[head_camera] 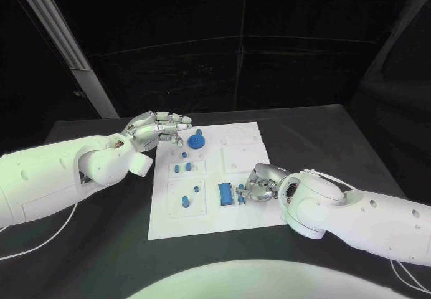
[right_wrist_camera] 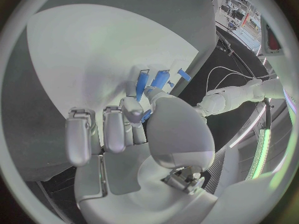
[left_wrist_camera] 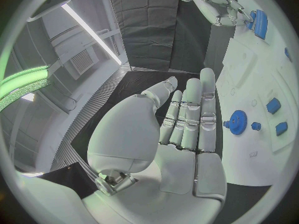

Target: Assemble the parts on the task board

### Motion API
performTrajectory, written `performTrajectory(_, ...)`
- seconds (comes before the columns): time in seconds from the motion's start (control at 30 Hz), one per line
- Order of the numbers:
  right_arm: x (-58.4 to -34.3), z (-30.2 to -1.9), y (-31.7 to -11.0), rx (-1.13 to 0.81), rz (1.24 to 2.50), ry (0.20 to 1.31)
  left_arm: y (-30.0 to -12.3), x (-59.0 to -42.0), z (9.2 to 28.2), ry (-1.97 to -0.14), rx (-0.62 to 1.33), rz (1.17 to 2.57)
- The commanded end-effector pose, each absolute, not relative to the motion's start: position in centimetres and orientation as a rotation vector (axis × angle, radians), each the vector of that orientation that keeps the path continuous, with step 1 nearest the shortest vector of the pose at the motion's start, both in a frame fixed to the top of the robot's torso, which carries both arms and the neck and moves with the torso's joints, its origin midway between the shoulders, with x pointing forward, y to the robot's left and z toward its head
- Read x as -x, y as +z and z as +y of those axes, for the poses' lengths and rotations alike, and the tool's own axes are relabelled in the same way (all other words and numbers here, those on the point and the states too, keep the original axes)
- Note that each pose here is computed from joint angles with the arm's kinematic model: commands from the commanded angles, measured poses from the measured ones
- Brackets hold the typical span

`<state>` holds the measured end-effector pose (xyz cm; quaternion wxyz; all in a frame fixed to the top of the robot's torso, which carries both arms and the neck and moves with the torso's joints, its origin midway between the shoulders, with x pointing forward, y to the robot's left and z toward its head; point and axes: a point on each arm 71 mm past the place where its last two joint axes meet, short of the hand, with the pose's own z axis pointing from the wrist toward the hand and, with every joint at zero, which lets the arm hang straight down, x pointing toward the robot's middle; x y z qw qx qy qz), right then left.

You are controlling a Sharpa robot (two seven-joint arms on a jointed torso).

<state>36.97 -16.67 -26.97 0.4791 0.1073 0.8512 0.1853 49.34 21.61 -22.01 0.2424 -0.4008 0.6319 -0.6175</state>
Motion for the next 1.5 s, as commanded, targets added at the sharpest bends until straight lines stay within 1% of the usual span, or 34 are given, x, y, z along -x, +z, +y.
performTrajectory(0.03, -36.9, -16.4, -26.8, -0.238, 2.077, 0.462, -21.9, -49.3, 21.4, -1.701, 1.086, 1.743)
performTrajectory(0.47, -37.0, -16.8, -26.3, -0.273, 1.999, 0.480, -22.0, -49.3, 21.4, -1.699, 1.087, 1.744)
performTrajectory(0.67, -37.2, -17.4, -26.0, -0.283, 1.949, 0.481, -22.0, -49.3, 21.4, -1.699, 1.087, 1.745)
performTrajectory(0.83, -37.2, -18.0, -25.9, -0.286, 1.933, 0.479, -22.0, -49.3, 21.5, -1.699, 1.087, 1.744)
performTrajectory(0.97, -37.3, -18.3, -25.8, -0.293, 1.916, 0.502, -22.0, -49.3, 21.5, -1.698, 1.087, 1.744)
performTrajectory(1.2, -37.6, -18.5, -26.1, -0.303, 1.916, 0.495, -22.0, -49.3, 21.4, -1.699, 1.087, 1.745)
performTrajectory(1.5, -38.0, -18.3, -26.9, -0.291, 1.967, 0.455, -22.0, -49.3, 21.4, -1.698, 1.088, 1.746)
